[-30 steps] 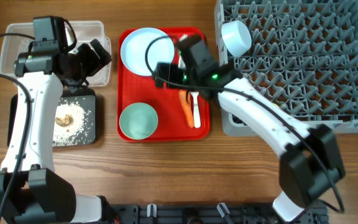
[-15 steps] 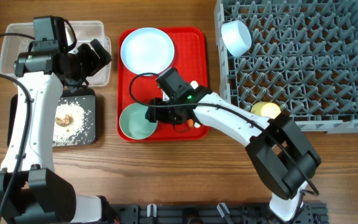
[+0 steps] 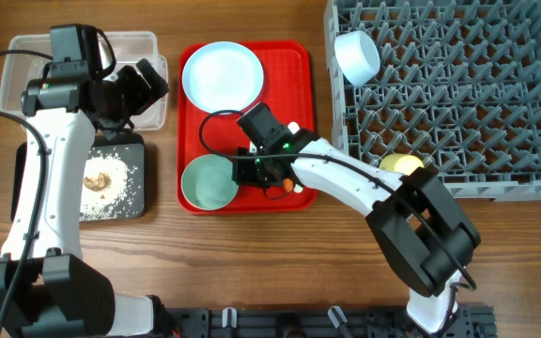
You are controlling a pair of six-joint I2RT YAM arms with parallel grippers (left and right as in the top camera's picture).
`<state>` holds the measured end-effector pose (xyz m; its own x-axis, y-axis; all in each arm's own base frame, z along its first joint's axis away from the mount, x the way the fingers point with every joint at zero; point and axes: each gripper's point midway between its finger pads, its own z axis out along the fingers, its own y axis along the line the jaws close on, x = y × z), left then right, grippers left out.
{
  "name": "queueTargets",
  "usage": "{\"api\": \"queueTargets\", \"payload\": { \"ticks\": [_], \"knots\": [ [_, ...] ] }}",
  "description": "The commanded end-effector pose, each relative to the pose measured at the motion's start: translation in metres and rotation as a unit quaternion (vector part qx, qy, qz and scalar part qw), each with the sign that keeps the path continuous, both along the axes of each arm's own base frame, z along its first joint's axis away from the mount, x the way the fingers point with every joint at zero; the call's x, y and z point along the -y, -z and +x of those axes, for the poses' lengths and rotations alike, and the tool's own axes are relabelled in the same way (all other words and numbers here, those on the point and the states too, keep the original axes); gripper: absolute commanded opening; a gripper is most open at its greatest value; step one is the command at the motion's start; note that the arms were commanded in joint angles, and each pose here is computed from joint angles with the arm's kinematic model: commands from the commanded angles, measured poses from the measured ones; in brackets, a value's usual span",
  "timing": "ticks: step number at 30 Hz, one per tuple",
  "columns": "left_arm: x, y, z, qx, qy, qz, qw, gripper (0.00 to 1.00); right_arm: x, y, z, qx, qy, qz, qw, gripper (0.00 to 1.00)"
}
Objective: Sort waste into correct bins and load items into the dishwasher rack
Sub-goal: 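Move right gripper back to the tray and grasp the pale green bowl, then carry the pale green bowl into the rack and release it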
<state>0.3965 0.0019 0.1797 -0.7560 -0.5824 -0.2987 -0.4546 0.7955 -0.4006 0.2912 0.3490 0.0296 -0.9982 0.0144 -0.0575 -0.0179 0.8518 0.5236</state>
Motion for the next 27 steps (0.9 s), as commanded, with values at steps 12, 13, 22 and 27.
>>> {"api": "queueTargets", "payload": {
  "ticks": [12, 13, 22, 27],
  "knots": [
    [-0.002, -0.009, 0.0, 0.013, -0.002, 0.003, 1.0, 1.0, -0.003, -0.005, 0.008, 0.012, 0.0, -0.006, 1.0, 0.04],
    [-0.002, -0.009, 0.0, 0.013, -0.002, 0.003, 1.0, 1.0, -0.002, -0.009, 0.011, 0.016, 0.0, -0.003, 1.0, 0.04],
    [-0.002, -0.009, 0.0, 0.013, -0.002, 0.003, 1.0, 1.0, 0.064, -0.091, 0.065, 0.172, 0.042, -0.088, 0.98, 0.04],
    [-0.002, -0.009, 0.0, 0.013, -0.002, 0.003, 1.0, 1.0, 0.146, -0.162, 0.085, 0.289, 0.126, -0.199, 0.928, 0.04]
  ]
}}
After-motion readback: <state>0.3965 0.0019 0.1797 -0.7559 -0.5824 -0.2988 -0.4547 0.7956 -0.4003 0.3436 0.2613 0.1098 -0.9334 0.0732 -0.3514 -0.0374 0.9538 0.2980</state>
